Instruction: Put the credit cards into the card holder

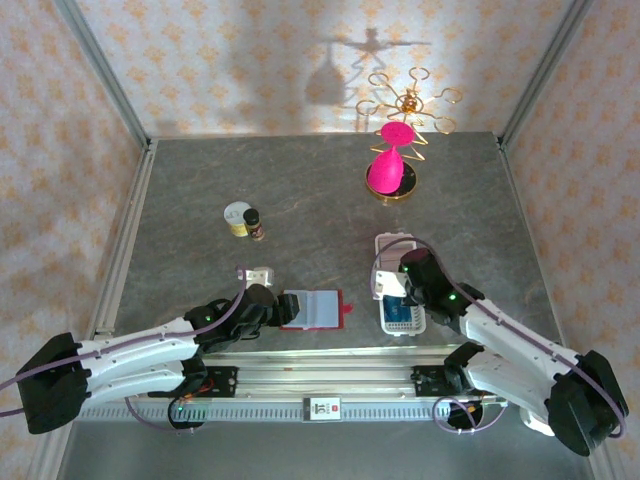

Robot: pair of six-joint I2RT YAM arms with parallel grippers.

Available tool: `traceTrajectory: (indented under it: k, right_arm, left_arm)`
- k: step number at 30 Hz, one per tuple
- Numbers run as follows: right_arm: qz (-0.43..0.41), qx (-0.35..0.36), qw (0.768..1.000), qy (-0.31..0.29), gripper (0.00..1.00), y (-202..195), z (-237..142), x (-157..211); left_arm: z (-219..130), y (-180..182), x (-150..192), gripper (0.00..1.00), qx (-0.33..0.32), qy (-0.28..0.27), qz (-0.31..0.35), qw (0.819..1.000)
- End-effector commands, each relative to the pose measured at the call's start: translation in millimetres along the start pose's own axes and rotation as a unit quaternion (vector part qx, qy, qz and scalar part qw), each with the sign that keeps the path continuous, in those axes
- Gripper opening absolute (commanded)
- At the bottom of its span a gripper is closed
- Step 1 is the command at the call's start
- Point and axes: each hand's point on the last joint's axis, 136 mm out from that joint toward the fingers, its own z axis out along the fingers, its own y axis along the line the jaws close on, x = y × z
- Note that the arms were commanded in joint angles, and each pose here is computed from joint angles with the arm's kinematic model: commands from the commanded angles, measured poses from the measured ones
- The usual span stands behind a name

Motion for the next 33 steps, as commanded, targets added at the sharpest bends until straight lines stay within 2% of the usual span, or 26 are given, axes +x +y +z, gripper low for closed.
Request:
traceTrajectory:
  k: [1,8,16,19,22,24,28,31,33]
  right_arm:
    - [0.02,0.018,1.0,0.003,0.09,-17,-12,-1]
    - [0.034,-0.011,0.999,-0.011,0.04,-5,-20,-2]
    - [0.091,-0.072,0.992,-0.047,0.0,5,-46,-16]
    - [0.13,-0.072,0.986,-0.08,0.0,-5,-60,-29]
    - [0.181,-0.066,0.97,-0.145,0.0,-27,-81,-55]
    - [0.243,-0.057,0.948,-0.197,0.0,-49,-96,-75]
    - [0.392,-0.083,0.872,-0.282,0.0,-84,-121,-109]
    - [0.486,-0.112,0.817,-0.288,0.0,-97,-126,-118]
    - [0.563,-0.127,0.77,-0.271,0.0,-102,-122,-117]
  left_arm:
    - [1,-1,-1,0.7,0.004,-0.003,-0.002,1.0]
    - [2,-1,1,0.69,0.003,0.0,-0.001,1.0]
    - [1,2,0,0.69,-0.005,-0.001,0.002,1.0]
    - [0,3,-1,0.7,-0.007,-0.003,0.003,1.0]
    - [-1,4,-2,0.7,-0.012,-0.003,0.006,1.0]
    - [-2,4,-3,0.71,-0.014,-0.005,0.006,1.0]
    - [-3,4,-4,0.73,-0.017,-0.004,0.005,1.0]
    - [-3,4,-4,0.73,-0.02,-0.002,0.004,1.0]
    - [-2,4,-2,0.73,-0.021,0.002,0.003,1.0]
